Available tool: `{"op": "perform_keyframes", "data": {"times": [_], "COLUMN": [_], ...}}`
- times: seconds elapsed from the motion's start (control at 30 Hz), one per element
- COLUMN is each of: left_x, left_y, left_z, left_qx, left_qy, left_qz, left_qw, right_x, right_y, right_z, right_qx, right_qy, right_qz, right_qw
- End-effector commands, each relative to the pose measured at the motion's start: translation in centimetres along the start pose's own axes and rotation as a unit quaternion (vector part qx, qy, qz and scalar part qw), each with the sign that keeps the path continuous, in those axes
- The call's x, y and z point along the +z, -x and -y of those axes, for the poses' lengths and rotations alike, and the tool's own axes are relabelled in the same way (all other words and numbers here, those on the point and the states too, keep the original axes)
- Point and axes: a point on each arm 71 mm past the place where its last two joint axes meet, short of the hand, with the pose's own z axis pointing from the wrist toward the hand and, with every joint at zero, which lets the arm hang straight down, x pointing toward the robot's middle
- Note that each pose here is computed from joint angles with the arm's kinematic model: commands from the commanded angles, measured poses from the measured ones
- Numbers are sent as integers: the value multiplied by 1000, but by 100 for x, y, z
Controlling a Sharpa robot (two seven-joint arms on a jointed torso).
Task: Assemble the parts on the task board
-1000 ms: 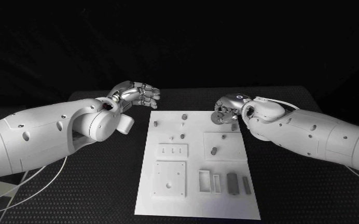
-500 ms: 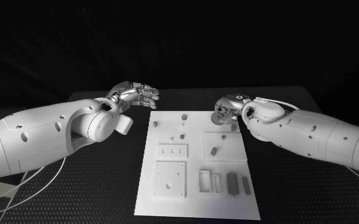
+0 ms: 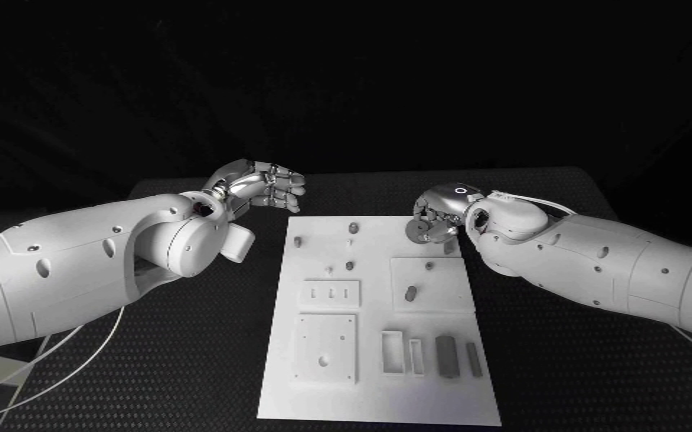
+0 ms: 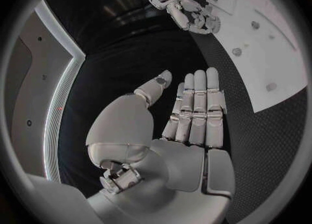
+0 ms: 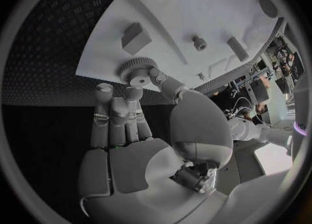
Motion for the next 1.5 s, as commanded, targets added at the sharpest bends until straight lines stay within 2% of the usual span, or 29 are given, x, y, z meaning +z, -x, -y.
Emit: {"op": "perform_keyframes", "data": {"times": [0.03, 0.47, 1.13, 1.27, 1.5], "left_x": [2, 1, -3, -4, -6], "left_y": [-21, -8, 0, 1, 5], "left_z": [21, 17, 16, 16, 15], "left_qx": [0, 0, 1, 1, 1], "left_qy": [-5, -5, -4, -4, -4], "left_qz": [-7, -5, -3, -3, -2], "left_qw": [1000, 1000, 1000, 1000, 1000], "right_x": [-11, -27, -33, -32, -32], "right_y": [-46, -39, -72, -65, -29], "right_z": [18, 34, 41, 31, 23], "right_qx": [-9, -8, -11, -17, -29], "right_qy": [-6, -4, -2, 0, -2], "right_qz": [-12, -7, -28, -24, 1], "right_qw": [1000, 1000, 1000, 1000, 1000]}}
